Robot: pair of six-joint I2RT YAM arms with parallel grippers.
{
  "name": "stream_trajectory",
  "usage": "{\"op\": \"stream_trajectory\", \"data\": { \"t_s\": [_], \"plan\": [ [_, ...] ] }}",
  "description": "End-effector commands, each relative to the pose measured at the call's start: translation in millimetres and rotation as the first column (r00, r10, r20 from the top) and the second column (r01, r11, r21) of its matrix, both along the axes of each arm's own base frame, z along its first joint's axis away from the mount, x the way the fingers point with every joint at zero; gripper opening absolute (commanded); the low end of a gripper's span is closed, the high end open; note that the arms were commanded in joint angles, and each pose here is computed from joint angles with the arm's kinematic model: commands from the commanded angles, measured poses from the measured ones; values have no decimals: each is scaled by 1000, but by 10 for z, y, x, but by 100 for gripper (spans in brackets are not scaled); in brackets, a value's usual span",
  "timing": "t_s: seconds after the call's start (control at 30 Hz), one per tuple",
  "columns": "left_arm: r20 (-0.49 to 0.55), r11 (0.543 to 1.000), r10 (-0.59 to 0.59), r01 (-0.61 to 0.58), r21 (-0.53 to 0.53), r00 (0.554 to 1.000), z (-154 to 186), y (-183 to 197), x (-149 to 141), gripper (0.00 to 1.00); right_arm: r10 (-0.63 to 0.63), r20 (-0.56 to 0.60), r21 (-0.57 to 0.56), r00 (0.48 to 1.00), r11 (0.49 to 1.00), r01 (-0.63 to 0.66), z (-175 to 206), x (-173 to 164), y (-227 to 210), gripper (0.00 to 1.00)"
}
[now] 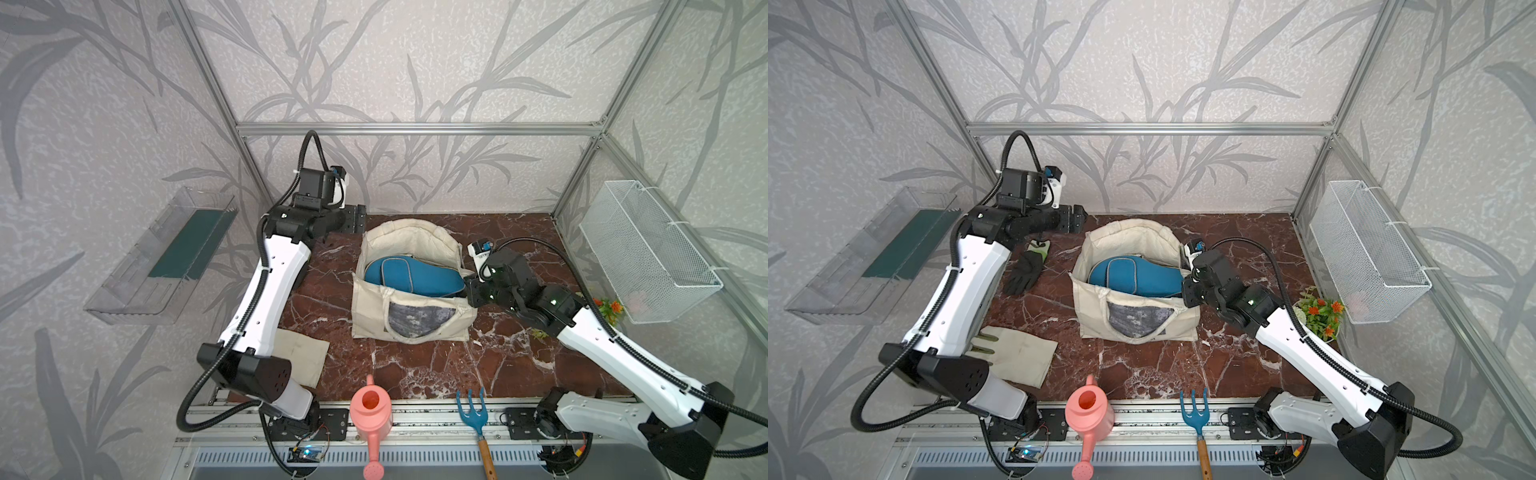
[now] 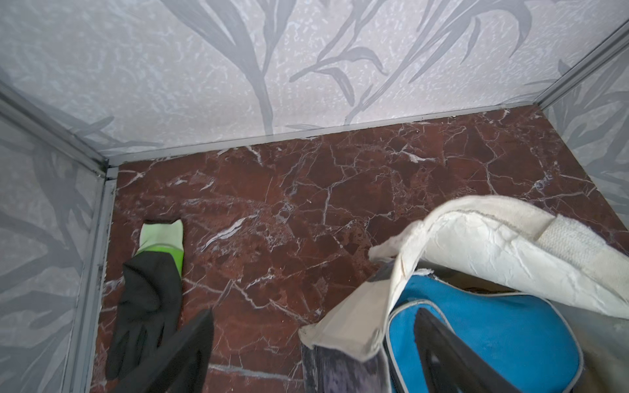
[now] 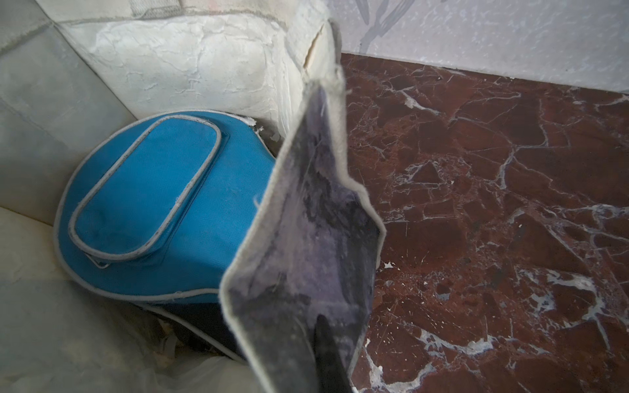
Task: Remove the ping pong set from the canvas bag
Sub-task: Move the canvas bag to the center of the board, then pick up the canvas bag from the center of the board.
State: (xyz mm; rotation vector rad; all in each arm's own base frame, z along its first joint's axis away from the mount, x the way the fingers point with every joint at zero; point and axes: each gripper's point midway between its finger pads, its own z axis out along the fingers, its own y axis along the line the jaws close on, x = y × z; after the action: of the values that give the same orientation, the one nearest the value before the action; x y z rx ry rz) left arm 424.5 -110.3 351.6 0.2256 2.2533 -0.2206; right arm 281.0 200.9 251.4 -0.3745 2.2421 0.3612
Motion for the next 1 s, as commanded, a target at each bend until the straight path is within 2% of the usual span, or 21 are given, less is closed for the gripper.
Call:
{"op": "stream_trajectory", "data": {
  "t_s": [0.0,0.03,0.07,0.27,0.37,0.4,0.43,0.47,0.5,0.53,0.57,0.6,0.7,0.83,0.87,0.9,0.97],
  "plan": [
    [-123,988,-151,146,-47,981,-296,-255,-23,92,4,-43,-102,999,995,-9,-204,-100,-170,0],
    [-136,981,-184,174,-80,974,-335,-333,-26,93,3,-45,-104,999,995,-7,-215,-97,-174,0],
    [-146,975,-210,195,-107,967,-373,-392,-32,99,3,-46,-106,999,994,-8,-224,-96,-172,0],
    [-195,954,-281,250,-169,940,-589,-531,-110,99,8,-58,-127,998,992,-15,-301,-81,-162,0],
    [-231,957,-270,236,-166,935,-726,-515,-134,94,6,-59,-137,998,991,-14,-322,-70,-171,0],
    [-244,960,-265,230,-163,933,-776,-506,-136,89,8,-58,-137,998,990,-16,-321,-71,-170,0],
    [-260,962,-258,223,-159,930,-833,-497,-139,79,10,-58,-139,998,990,-18,-321,-67,-167,0],
    [-280,963,-254,217,-157,926,-899,-493,-140,65,11,-55,-139,998,990,-19,-315,-67,-167,0],
    [-298,964,-252,214,-155,921,-958,-488,-144,46,13,-54,-141,998,990,-21,-315,-67,-167,0],
    [-313,964,-254,213,-160,915,-1002,-499,-143,23,20,-50,-142,999,989,-27,-298,-67,-161,0],
    [-322,963,-257,213,-164,911,-1030,-510,-138,4,23,-46,-144,999,989,-29,-277,-62,-160,0],
    [-326,962,-261,216,-168,909,-1044,-519,-134,0,29,-41,-146,999,989,-35,-257,-61,-157,0],
    [-287,962,-263,226,-156,921,-912,-521,-67,0,58,-26,-156,998,986,-61,-187,-59,-137,0],
    [-121,974,-220,211,-86,968,-405,-413,139,0,122,-8,-150,993,981,-121,-58,-62,-48,0],
    [-68,979,-194,189,-71,979,-254,-372,203,0,139,-2,-147,990,979,-138,-17,-65,-22,6],
    [-15,982,-178,177,-61,984,-115,-339,259,0,156,4,-143,988,978,-154,22,-68,1,22],
    [85,983,-169,174,-53,982,125,-304,357,0,183,21,-134,983,975,-179,122,-76,43,59]
  ]
}}
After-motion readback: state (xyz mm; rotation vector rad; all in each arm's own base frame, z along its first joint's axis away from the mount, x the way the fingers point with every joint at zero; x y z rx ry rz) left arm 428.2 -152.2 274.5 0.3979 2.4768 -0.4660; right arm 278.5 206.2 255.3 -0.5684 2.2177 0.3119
